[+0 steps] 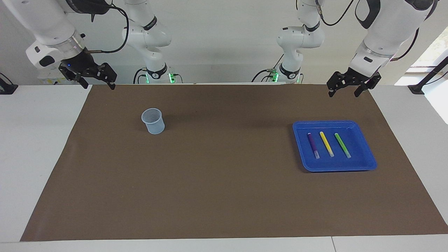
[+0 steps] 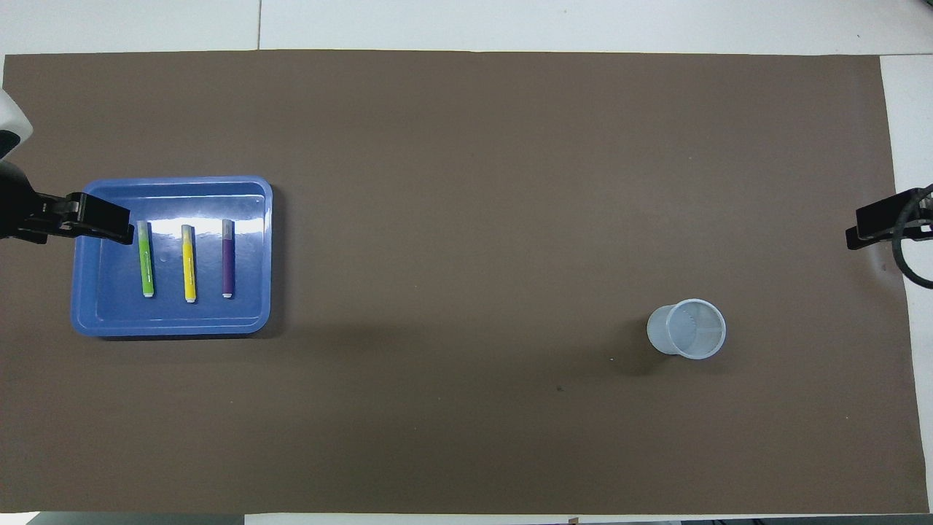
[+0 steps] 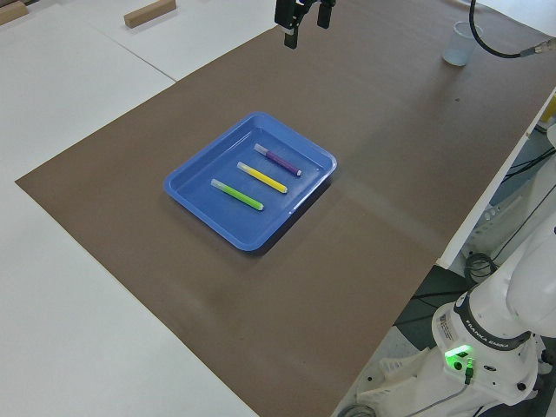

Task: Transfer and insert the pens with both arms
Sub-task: 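Move the left gripper over the green pen in the blue tray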

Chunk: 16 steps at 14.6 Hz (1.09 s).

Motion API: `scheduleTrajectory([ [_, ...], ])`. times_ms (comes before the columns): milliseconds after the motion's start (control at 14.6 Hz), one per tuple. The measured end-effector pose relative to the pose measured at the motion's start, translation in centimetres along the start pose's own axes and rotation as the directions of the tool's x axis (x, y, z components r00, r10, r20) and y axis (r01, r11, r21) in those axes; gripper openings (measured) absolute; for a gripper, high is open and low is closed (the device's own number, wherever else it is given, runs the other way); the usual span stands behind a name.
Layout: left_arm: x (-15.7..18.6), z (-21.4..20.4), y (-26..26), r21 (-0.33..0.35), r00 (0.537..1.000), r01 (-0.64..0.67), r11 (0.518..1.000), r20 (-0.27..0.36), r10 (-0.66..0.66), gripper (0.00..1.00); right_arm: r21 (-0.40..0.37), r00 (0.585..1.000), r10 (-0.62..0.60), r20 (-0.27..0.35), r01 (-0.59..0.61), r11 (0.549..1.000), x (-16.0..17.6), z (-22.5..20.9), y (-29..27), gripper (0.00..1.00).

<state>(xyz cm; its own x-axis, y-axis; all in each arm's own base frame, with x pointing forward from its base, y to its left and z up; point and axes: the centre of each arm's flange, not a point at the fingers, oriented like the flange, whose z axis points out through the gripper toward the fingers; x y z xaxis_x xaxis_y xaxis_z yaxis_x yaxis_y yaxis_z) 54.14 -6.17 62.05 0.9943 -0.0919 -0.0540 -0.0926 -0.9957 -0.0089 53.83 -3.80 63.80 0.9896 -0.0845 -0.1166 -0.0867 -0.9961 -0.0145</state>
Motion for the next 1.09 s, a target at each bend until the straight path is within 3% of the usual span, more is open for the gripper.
scheduleTrajectory([
  [1095,0.01,0.02,-0.81,-0.002,1.000,0.013,1.000,0.001,-0.013,1.00,0.000,1.000,0.004,0.000,-0.004,1.000,0.01,0.05,0.22,1.00],
])
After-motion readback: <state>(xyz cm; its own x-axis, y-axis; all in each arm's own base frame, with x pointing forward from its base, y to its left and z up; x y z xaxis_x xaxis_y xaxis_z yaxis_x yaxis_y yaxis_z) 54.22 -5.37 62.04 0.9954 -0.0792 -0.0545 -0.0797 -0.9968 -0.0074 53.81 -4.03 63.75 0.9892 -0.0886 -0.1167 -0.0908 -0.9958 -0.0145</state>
